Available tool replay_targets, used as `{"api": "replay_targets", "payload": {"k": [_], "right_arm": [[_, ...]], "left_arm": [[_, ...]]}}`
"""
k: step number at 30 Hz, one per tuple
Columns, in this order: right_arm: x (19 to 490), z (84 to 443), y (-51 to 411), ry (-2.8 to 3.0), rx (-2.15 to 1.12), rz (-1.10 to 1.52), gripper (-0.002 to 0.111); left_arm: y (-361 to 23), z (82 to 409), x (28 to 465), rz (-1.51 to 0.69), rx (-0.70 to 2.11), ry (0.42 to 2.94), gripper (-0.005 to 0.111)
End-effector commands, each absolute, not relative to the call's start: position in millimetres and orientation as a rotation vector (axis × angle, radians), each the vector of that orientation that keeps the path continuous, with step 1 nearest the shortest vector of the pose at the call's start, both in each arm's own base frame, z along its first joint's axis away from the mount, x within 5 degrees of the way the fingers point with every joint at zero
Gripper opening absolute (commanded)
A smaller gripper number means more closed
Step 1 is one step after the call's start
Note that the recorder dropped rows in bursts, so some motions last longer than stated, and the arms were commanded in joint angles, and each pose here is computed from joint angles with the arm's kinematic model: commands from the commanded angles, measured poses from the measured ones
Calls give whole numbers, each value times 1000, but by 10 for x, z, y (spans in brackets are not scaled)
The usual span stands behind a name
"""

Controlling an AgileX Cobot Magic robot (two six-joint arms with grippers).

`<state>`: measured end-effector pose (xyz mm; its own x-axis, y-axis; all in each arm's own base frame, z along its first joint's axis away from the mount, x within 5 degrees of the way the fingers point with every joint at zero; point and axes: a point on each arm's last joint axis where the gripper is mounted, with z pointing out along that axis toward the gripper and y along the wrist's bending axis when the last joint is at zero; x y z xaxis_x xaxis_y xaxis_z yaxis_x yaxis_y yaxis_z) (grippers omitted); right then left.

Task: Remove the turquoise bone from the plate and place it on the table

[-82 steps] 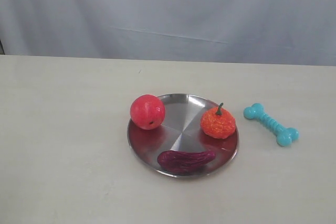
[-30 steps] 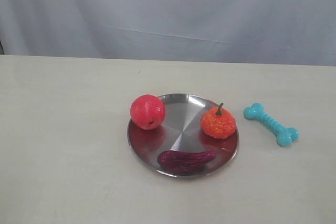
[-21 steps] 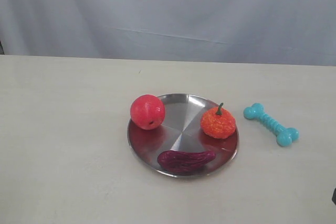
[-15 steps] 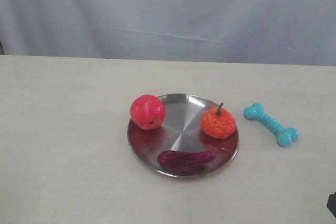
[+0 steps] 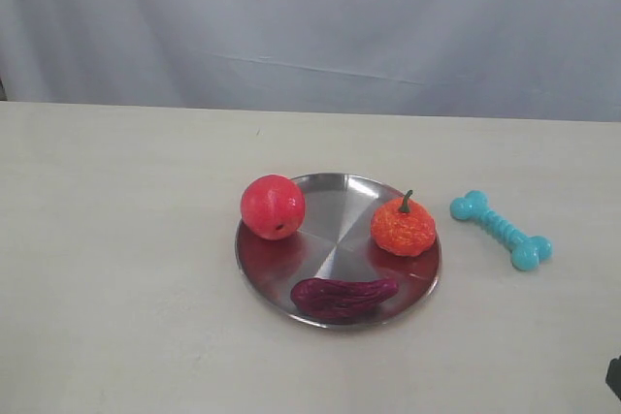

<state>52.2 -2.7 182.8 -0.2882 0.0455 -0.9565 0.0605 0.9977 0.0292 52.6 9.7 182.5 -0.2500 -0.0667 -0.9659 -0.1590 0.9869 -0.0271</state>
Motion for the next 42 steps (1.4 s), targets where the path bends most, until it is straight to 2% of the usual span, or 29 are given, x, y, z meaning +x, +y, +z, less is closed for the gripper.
{"api": "replay_targets", "payload": {"k": [1,7,42], "right_arm": [[516,1841,-94,1836,199,-100,0],[493,1830,-182,1820,351,-225,0],[502,1819,-183,1804,345,-223,0]], "left_arm": [[94,1822,527,84,-160,1821,0],[94,1822,527,84,-160,1821,0],[94,1822,527,84,-160,1821,0]]}}
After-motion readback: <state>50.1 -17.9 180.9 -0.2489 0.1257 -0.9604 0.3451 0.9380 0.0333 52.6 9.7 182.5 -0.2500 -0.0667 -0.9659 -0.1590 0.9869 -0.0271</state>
